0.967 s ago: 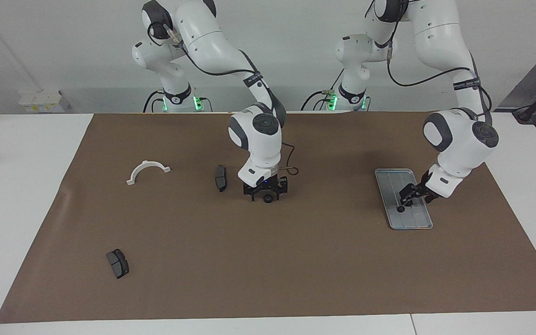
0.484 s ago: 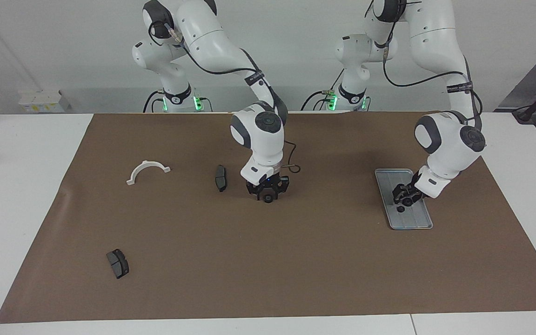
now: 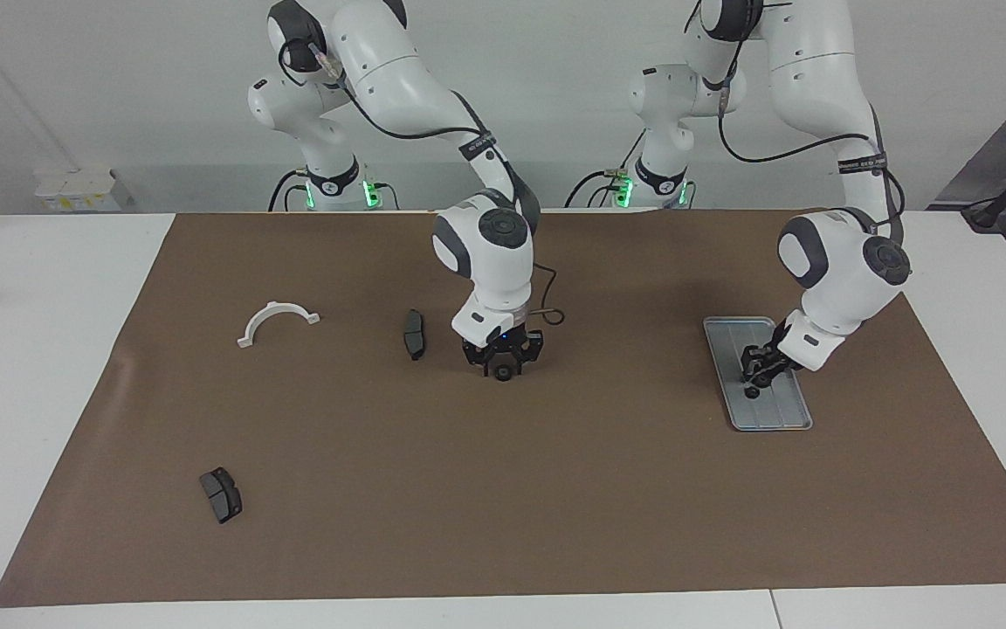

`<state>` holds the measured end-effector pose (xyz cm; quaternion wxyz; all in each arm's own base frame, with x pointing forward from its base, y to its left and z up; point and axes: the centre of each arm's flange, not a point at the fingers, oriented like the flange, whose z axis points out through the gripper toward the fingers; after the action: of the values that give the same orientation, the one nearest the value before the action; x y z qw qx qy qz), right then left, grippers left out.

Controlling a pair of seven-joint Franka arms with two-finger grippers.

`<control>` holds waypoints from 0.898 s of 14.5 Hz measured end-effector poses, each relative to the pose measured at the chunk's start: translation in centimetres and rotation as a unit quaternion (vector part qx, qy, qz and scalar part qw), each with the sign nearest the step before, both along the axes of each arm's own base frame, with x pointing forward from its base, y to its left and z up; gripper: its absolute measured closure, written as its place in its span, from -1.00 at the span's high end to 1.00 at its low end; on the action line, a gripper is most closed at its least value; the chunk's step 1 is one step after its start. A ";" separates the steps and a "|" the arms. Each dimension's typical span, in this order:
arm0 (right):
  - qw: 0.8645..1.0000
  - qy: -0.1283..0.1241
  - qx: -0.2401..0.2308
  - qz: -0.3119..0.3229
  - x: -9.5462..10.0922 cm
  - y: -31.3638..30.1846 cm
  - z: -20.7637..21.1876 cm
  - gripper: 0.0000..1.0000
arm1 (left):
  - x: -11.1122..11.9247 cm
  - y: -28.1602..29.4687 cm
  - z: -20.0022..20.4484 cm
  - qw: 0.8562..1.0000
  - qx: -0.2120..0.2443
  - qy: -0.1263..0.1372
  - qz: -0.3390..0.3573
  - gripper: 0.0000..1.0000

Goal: Place bearing gear from tray to pile

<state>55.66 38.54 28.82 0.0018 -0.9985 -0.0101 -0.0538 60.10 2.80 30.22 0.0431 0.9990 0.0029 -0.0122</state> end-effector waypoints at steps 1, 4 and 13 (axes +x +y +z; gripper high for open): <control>1.000 -0.002 0.001 0.001 -0.1 0.1 -0.1 0.22 | 0.0 0.0 0.0 1.000 0.000 0.000 0.000 -0.31; 1.000 -0.009 0.006 0.001 -0.3 -0.2 -0.2 0.11 | 0.0 0.0 0.0 1.000 0.000 0.000 -0.001 -0.31; 0.997 -0.017 0.012 -0.068 1.9 -5.5 8.1 -0.30 | 3.0 -5.1 5.9 1.000 -0.004 -0.014 -0.006 -0.31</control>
<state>57.56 33.00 36.87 0.0104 -0.9957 0.0582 -0.0711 63.06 -2.26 36.12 0.0471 0.9989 -0.0038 0.0011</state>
